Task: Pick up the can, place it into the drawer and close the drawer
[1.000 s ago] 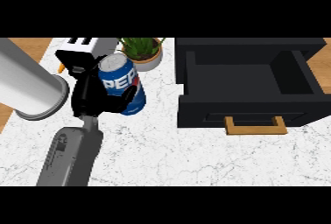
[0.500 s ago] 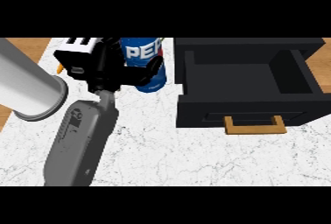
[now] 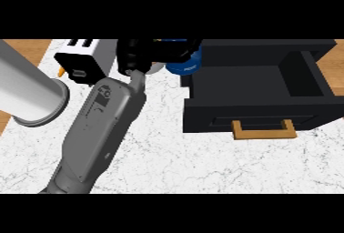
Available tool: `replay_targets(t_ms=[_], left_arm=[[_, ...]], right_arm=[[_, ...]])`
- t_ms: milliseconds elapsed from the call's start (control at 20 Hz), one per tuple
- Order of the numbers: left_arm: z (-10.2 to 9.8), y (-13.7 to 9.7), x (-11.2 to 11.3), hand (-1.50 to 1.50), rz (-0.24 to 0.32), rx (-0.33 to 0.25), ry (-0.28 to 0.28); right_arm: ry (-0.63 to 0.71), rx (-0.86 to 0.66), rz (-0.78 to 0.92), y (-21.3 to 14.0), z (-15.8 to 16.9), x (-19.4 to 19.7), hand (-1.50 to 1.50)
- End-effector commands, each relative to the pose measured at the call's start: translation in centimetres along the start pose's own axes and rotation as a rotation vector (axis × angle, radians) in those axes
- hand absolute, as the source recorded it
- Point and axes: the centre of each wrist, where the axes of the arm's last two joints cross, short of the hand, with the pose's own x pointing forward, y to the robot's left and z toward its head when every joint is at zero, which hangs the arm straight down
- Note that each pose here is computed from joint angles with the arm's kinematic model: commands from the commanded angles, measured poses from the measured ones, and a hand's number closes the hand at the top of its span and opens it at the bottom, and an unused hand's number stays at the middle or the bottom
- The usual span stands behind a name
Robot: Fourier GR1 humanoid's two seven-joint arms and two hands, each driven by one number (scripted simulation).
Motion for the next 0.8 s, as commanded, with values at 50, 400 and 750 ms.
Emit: replay_targets(t_ms=[50,400,750], left_arm=[[-1.9,-2.3,1.4,1.5,-0.02,0.005,-0.027],[-3.2,-5.7,1.3,1.5,-0.04,-0.003,0.008],[-3.6,-8.5,2.0,1.5,-0.055,-0.007,0.023]], right_arm=[[-0.012,0.005,0.004,-0.3,-0.3,-0.4,-1.5],[0.007,0.023,-0.014,1.5,-0.1,0.4,-1.5],[0.007,0.003,0.003,0.4,-1.6,0.1,-1.5]])
